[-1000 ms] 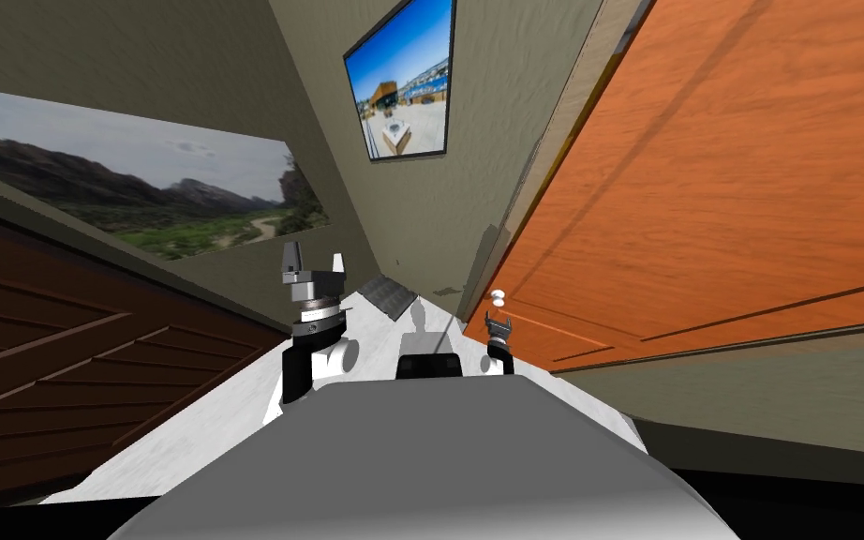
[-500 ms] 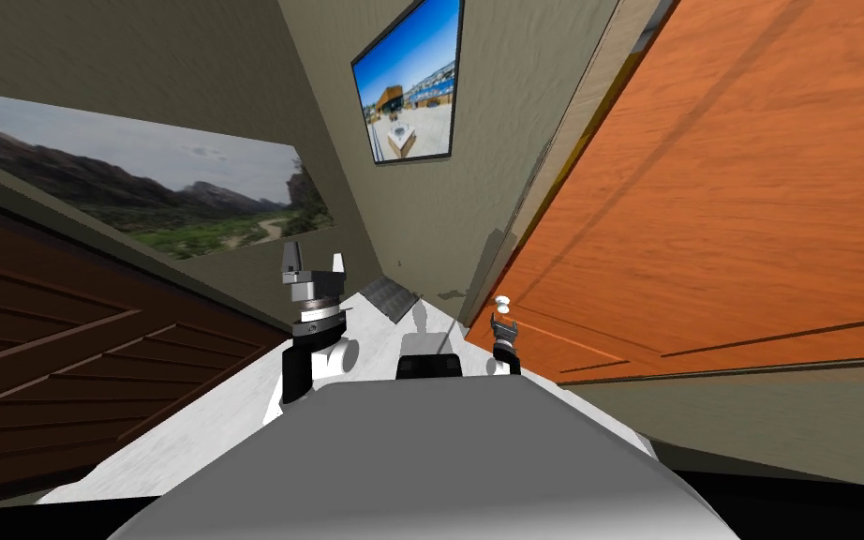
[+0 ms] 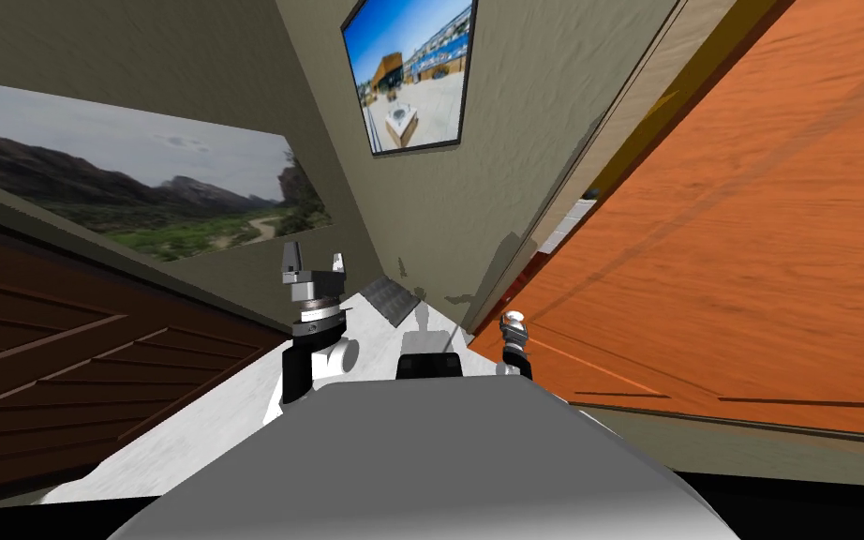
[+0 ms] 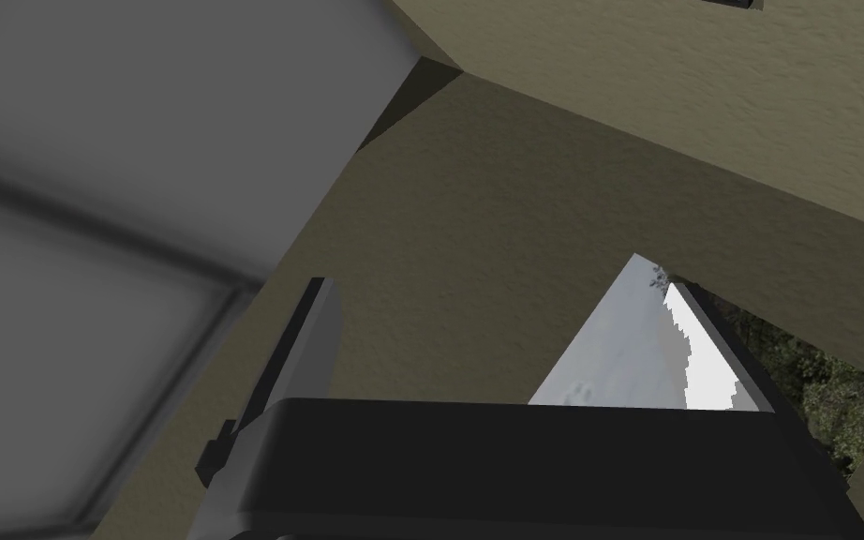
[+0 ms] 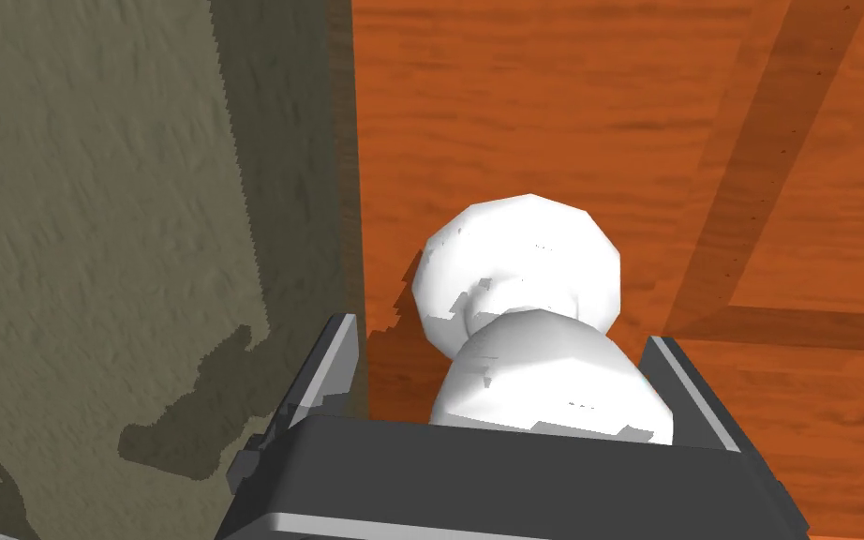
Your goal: Pull the door open
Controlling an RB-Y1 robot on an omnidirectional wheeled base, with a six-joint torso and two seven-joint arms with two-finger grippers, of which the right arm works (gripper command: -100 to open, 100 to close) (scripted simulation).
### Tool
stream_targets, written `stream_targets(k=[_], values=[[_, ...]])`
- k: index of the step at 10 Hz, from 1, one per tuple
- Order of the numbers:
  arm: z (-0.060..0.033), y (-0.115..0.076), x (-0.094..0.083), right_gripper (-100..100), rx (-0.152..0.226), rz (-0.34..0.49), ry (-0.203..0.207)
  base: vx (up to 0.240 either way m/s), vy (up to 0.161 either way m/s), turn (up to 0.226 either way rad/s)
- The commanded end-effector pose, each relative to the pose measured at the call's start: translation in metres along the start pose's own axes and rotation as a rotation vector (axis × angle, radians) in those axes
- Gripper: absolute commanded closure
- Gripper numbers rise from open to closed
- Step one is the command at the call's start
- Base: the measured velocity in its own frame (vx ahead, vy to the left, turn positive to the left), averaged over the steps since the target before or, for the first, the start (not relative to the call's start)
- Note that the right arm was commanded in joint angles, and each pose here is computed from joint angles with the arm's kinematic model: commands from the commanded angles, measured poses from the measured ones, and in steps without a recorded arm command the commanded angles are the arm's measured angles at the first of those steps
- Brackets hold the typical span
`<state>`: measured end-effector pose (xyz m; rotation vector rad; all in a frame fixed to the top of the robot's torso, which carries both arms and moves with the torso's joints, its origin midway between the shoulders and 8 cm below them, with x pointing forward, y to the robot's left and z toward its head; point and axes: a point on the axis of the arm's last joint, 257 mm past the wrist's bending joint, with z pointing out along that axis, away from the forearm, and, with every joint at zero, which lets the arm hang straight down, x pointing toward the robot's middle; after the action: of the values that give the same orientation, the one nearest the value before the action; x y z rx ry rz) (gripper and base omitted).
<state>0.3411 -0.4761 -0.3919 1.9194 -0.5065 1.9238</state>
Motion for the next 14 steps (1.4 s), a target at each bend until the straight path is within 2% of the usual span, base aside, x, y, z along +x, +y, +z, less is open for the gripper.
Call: stream_targets(k=[1, 6, 11, 14], values=[[-0.0001, -0.001, 0.0, 100, 0.001, -0.002, -0.001, -0.004, -0.008, -0.037], [-0.0001, -0.001, 0.0, 100, 0.001, -0.002, -0.001, -0.014, 0.0, 0.003], [-0.006, -0.006, 0.0, 100, 0.071, 0.004, 0.0, -0.193, -0.001, 0.109], [-0.0119, -0.013, 0.001, 100, 0.131, 0.013, -0.002, -0.251, -0.009, 0.153]])
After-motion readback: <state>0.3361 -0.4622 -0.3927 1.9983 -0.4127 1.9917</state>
